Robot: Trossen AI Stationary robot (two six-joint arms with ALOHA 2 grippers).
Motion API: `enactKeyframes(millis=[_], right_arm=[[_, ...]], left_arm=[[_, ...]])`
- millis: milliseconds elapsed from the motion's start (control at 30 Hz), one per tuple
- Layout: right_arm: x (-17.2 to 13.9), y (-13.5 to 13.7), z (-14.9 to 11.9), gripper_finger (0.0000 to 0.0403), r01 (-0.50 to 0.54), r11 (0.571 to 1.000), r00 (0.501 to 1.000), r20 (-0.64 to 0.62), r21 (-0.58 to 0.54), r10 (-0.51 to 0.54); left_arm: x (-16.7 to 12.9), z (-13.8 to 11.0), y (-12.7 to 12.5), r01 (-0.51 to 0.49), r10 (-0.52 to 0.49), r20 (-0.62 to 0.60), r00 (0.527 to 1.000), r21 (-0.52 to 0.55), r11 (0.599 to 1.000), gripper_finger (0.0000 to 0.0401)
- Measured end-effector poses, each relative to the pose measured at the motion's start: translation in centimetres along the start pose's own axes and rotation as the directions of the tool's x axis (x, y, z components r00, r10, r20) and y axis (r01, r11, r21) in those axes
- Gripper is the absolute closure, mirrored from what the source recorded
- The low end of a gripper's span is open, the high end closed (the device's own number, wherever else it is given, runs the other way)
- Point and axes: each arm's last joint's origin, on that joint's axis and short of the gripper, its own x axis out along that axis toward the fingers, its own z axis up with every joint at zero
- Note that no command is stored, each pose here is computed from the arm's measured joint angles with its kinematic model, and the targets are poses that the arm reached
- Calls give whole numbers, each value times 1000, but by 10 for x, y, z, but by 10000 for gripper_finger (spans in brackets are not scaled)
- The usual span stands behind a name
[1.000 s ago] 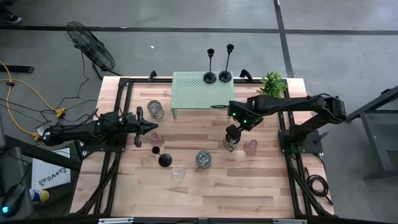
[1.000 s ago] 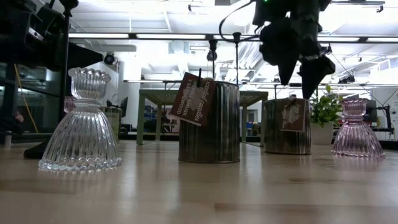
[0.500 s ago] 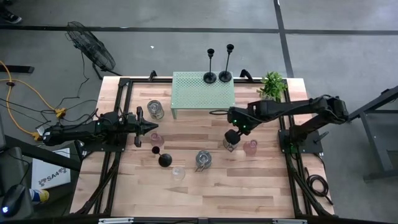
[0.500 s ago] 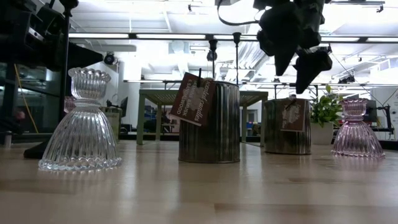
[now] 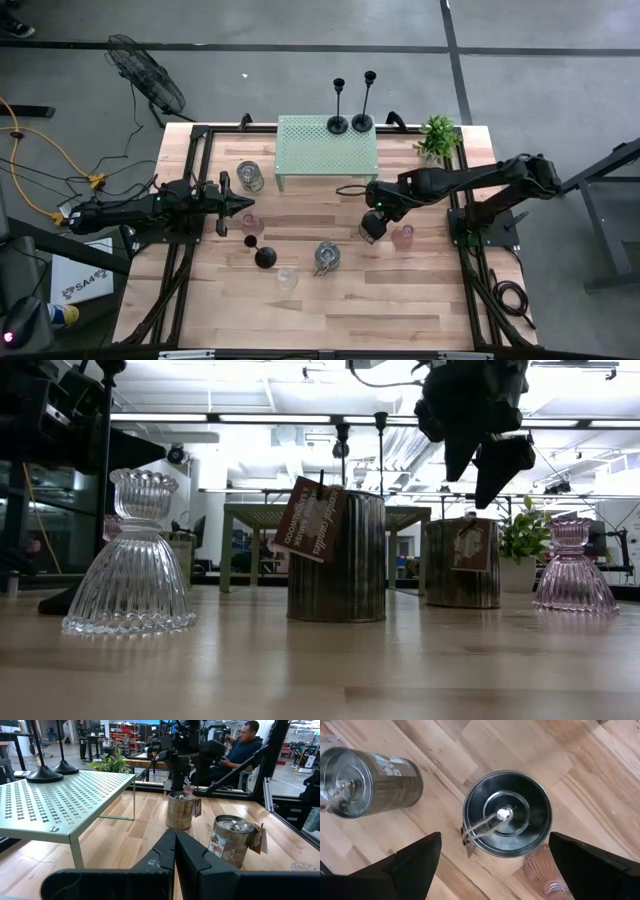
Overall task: Pick & Place candle stick holders
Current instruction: Put the bottom silver scented candle on the shelf
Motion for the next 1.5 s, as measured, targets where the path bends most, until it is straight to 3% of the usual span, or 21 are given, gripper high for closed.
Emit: enactKeyframes(millis=[167, 433, 767, 1133, 1500], right_arm=[[0, 7, -6, 41, 6, 998, 999, 33, -60, -4], [-1, 25, -9, 41, -131, 973, 988, 58, -188, 144], [0, 18, -11, 41, 29, 979, 991, 137, -201, -1], [4, 17, -14, 41, 70, 993, 993, 100, -96, -60], [7, 27, -6, 41, 139, 986, 990, 51, -96, -135]], left_arm=[[0, 0, 0, 0, 0, 0, 1000, 0, 1000, 401], [0, 0, 0, 0, 0, 0, 1000, 0, 1000, 401], [0, 0, 0, 0, 0, 0, 1000, 0, 1000, 401], [0, 0, 0, 0, 0, 0, 1000, 0, 1000, 401], [0, 0, 0, 0, 0, -2, 1000, 0, 1000, 401]])
